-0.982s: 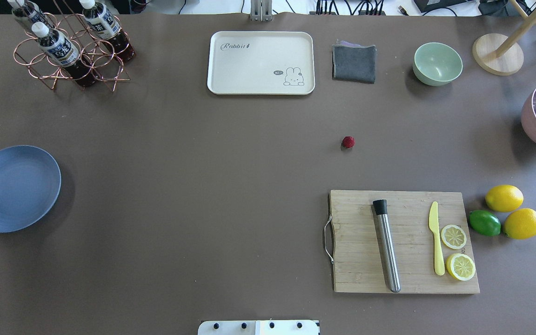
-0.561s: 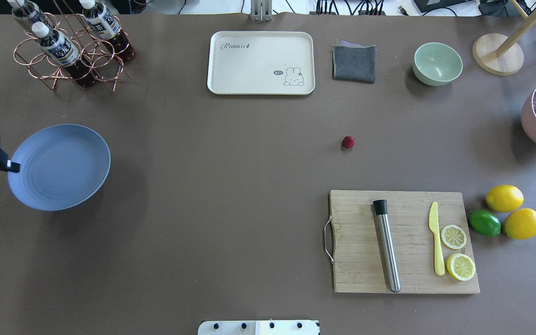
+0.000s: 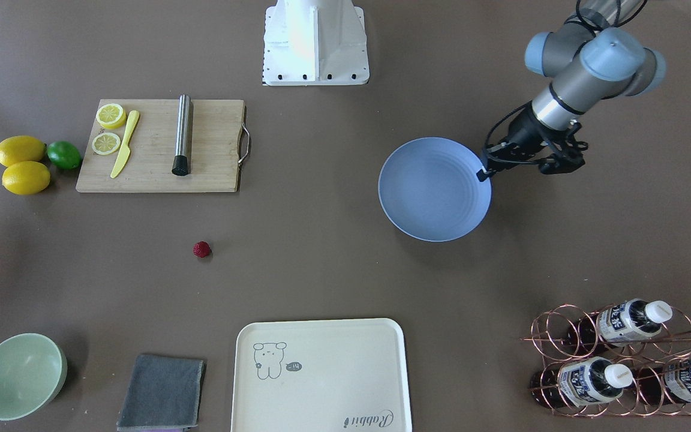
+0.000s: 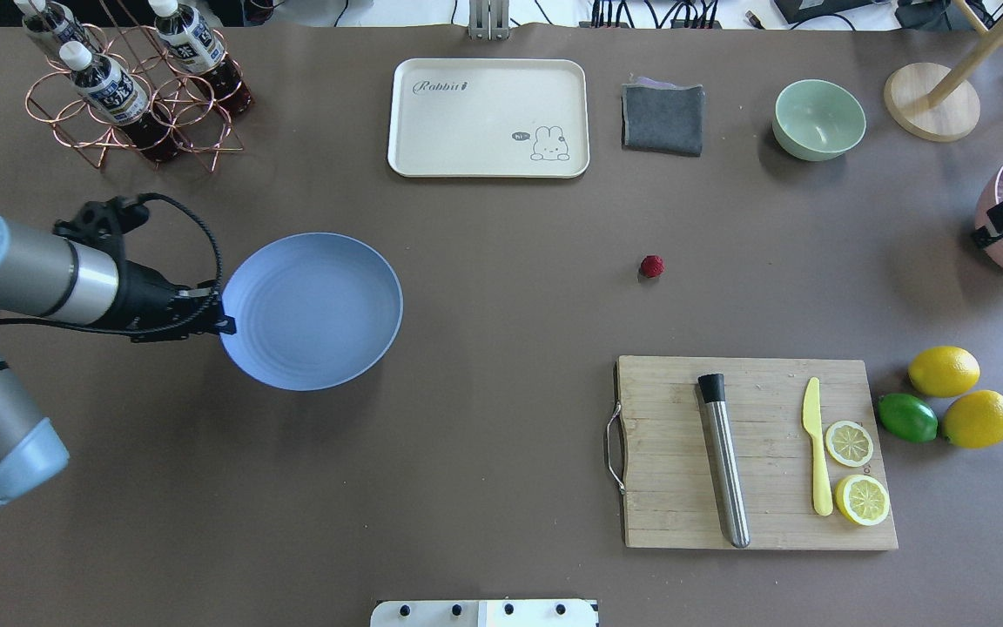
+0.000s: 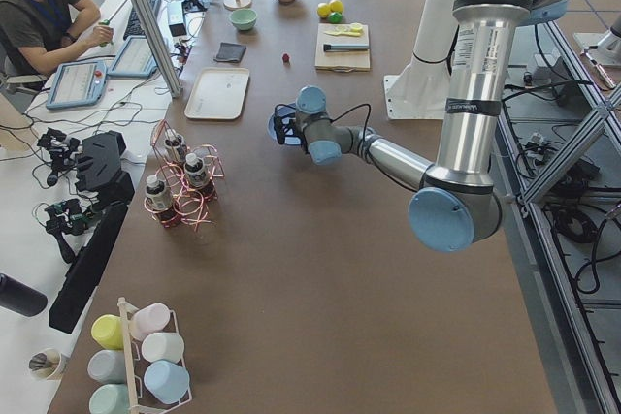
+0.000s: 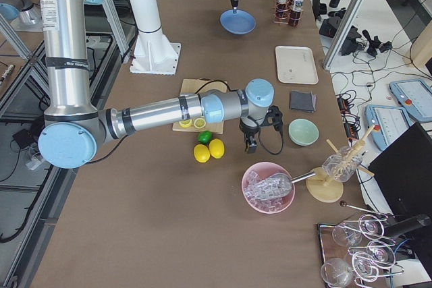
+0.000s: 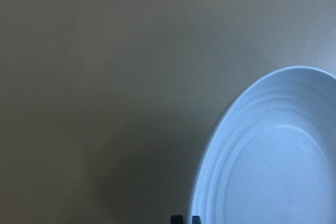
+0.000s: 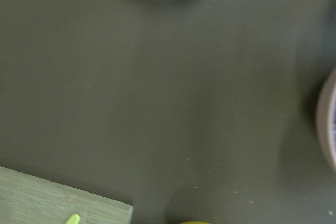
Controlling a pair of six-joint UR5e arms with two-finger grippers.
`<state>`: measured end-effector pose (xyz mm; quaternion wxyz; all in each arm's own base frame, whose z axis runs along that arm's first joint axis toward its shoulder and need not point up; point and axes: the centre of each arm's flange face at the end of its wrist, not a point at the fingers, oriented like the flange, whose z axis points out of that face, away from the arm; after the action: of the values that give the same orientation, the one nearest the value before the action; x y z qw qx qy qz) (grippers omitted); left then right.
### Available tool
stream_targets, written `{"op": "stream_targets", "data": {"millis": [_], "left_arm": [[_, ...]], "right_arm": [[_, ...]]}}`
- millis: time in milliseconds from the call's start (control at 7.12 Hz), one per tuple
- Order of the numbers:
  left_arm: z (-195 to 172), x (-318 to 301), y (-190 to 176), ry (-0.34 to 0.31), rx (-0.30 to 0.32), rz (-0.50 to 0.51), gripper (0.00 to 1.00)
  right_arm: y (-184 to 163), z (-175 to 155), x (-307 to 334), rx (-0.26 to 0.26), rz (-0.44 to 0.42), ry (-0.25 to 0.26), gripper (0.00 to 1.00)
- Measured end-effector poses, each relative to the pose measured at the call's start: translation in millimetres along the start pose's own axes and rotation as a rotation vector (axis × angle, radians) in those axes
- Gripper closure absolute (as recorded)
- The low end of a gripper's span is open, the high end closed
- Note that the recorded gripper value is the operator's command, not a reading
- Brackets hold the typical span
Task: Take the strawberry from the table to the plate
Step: 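Hook the blue plate rim with the left gripper and drag it toward the table center, then grasp the red strawberry with the right gripper while the left holds the plate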
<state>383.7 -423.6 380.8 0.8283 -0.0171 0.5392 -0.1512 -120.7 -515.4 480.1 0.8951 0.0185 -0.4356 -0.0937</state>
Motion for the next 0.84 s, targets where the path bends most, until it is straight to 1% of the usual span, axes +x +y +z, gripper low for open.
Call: {"op": "stream_targets", "data": {"millis": [140,421,561,842], "left_arm": [[20,42,25,-0.001,0.005,-0.026,1.0],[63,102,83,-0.007,0.012,-0.048,1.0],[80,122,101,-0.005,0.015,-0.065,1.0],[104,142,121,-0.006,0.026,-0.076,1.0]], "right_arm": [[-17,14,-54,-0.014,0.009,-0.011,0.0],[-36,51,-144,-0.031,0.0,-0.007,0.0],[-39,72,-174,-0.018,-0.004,-0.019,0.0],[-52,130,-222,0.034,0.041,-0.035,0.02]]}}
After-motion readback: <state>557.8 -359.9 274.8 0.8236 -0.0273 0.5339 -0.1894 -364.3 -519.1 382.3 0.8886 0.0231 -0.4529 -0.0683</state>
